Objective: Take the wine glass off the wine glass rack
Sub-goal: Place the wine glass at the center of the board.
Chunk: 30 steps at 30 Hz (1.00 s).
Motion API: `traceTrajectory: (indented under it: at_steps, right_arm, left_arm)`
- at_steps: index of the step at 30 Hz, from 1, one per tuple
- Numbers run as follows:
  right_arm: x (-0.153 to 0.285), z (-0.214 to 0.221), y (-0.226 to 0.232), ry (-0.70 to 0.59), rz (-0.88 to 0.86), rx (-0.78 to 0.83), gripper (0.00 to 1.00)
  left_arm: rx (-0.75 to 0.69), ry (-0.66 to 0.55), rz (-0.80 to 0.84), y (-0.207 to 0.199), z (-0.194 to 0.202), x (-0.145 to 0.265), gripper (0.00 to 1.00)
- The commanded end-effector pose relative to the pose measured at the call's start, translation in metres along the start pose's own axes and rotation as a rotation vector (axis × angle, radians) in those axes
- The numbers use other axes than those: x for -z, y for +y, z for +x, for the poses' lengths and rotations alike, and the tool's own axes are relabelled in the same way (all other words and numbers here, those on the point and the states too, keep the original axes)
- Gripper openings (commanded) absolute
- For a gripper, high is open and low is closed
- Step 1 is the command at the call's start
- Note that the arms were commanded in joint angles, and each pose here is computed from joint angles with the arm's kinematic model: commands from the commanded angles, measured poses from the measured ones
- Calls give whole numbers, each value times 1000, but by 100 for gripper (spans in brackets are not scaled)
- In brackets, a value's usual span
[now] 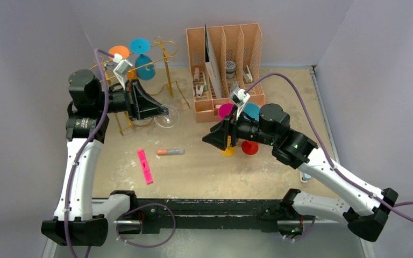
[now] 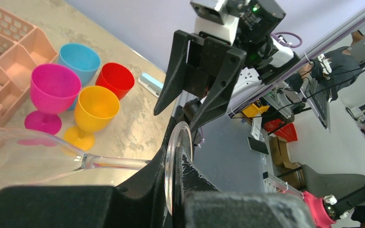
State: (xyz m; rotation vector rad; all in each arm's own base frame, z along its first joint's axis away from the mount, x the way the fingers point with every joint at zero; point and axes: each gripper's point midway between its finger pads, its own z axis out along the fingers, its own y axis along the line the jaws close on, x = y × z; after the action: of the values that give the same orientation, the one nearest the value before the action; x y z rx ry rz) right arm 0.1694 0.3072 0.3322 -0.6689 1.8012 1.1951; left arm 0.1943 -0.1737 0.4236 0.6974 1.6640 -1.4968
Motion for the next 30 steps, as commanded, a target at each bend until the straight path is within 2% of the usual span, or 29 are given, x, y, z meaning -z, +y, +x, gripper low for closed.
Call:
traceTrajectory:
  at_steps: [1, 12, 17, 23, 30]
  right_arm:
    - [6, -29, 33, -55, -117, -5, 60]
    - [-13, -38, 43, -35, -163, -170, 61]
    - [-22, -35, 46, -5, -193, -219, 59]
    - [-22, -26, 47, 28, -205, -248, 32]
    - [-21, -23, 48, 38, -216, -258, 6]
  left_arm:
    - [-35, 6, -21, 6, 9, -10, 0]
    - [36, 103, 26, 9, 49, -57, 0]
    - [47, 120, 30, 10, 55, -71, 0]
    - [45, 129, 24, 10, 58, -73, 0]
    - [54, 142, 10, 12, 63, -72, 0]
